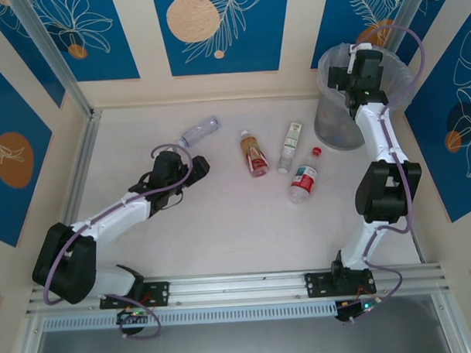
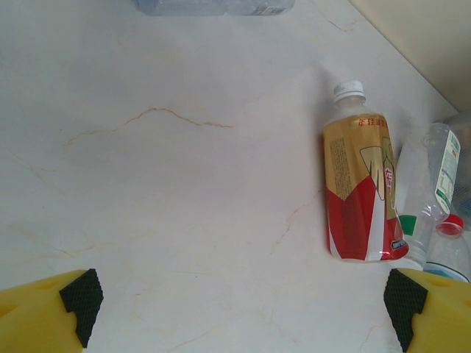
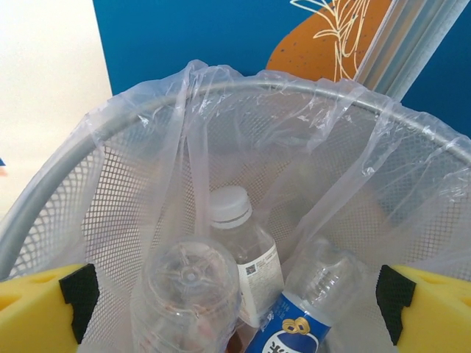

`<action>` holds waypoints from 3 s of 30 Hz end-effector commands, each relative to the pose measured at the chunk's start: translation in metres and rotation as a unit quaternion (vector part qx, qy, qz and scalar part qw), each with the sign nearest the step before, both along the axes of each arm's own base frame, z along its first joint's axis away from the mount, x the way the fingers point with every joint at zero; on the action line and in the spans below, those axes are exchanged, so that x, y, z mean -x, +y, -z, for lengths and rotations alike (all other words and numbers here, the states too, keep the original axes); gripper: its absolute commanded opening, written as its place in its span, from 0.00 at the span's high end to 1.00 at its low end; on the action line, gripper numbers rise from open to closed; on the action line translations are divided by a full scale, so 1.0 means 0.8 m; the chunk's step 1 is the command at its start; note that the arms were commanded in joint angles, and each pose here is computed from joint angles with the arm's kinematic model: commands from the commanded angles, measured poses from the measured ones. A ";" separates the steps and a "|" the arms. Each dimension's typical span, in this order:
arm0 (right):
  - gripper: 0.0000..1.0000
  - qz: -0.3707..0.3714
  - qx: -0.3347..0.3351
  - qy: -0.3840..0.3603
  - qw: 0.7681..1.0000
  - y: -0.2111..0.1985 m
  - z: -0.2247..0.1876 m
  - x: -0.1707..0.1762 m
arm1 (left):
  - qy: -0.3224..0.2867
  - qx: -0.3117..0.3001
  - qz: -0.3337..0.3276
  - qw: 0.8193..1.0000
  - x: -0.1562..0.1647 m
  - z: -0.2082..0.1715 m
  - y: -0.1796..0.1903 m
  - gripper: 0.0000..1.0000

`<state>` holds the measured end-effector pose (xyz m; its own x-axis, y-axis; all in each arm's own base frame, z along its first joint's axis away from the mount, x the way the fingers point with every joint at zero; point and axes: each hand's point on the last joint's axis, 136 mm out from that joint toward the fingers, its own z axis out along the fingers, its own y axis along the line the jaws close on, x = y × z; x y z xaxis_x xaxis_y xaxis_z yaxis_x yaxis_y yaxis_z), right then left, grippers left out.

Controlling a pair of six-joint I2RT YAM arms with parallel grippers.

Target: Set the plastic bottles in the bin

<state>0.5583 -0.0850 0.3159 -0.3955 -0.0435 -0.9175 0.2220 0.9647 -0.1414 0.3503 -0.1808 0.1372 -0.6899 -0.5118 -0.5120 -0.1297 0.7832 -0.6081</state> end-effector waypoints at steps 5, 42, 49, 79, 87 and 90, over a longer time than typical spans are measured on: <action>0.01 -0.020 -0.047 -0.058 0.997 0.019 -0.066 0.028 | -0.006 0.011 0.015 1.000 -0.007 -0.009 -0.013 0.00; 0.02 -0.088 -0.276 0.148 0.946 0.191 0.131 0.217 | -0.011 0.018 0.063 0.998 -0.008 0.004 -0.035 0.00; 0.14 -0.007 -0.254 0.254 0.933 0.172 0.217 0.220 | -0.006 0.014 0.062 0.998 -0.006 0.008 -0.033 0.00; 0.18 0.084 -0.244 0.388 0.885 0.143 0.344 0.204 | 0.008 0.008 0.059 0.998 -0.007 0.015 -0.033 0.00; 0.23 0.071 -0.254 0.393 0.881 0.149 0.349 0.201 | 0.011 0.008 0.057 0.998 -0.006 0.019 -0.032 0.00; 0.24 0.070 -0.257 0.402 0.876 0.151 0.353 0.204 | 0.011 0.008 0.056 0.998 -0.005 0.019 -0.031 0.00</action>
<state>0.3902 0.0291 0.0314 -0.8854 0.3964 -0.2428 0.3808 0.9180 0.1104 0.3553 -0.2031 0.1224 -0.7475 -0.4422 -0.4957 -0.0539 0.7842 -0.6182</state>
